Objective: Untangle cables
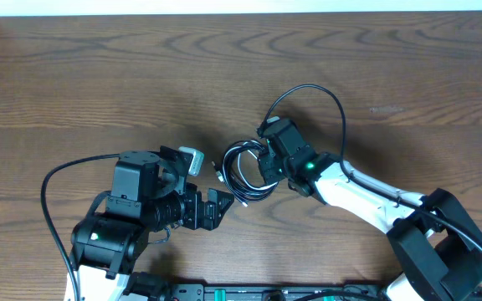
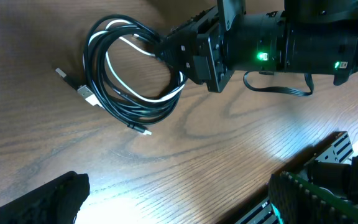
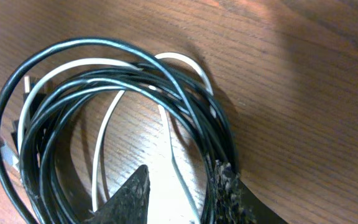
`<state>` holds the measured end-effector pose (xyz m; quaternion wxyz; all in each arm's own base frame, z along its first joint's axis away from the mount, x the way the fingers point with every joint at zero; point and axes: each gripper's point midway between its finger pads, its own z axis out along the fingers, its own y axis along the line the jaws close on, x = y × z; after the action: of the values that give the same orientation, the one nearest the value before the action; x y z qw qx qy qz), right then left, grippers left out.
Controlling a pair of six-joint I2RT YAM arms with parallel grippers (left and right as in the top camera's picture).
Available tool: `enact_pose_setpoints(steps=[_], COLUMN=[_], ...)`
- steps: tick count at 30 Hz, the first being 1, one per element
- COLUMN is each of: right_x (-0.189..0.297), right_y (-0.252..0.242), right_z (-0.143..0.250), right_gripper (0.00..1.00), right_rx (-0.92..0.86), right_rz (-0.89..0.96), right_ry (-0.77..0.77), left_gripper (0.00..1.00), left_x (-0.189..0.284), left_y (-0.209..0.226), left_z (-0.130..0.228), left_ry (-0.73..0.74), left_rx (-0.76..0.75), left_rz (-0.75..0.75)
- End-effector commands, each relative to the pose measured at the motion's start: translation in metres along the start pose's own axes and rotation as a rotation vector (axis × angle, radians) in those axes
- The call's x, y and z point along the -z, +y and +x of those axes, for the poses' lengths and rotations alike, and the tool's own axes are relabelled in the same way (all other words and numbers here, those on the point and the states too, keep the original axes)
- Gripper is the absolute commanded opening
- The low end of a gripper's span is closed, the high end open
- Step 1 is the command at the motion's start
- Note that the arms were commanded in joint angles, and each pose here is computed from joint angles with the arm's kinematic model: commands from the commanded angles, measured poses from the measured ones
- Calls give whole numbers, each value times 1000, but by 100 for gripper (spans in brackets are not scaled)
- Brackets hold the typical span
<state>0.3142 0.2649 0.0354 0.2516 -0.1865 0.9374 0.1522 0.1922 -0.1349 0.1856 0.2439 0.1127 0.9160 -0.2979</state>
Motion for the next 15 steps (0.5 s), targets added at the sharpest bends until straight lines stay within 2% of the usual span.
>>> enact_pose_setpoints(steps=[1, 13, 15], right_x=[-6, -34, -36], right_y=[-1, -10, -11], right_z=[2, 29, 30], right_gripper=[29, 31, 22], right_rx=[-15, -40, -40], right_rz=[19, 48, 50], right_ry=[8, 94, 100], left_gripper=[98, 98, 98], left_x=[-3, -3, -3], left_y=[3, 3, 3], left_z=[4, 4, 4], left_ry=[11, 10, 10], left_rx=[-14, -14, -14], left_rz=[-12, -12, -12])
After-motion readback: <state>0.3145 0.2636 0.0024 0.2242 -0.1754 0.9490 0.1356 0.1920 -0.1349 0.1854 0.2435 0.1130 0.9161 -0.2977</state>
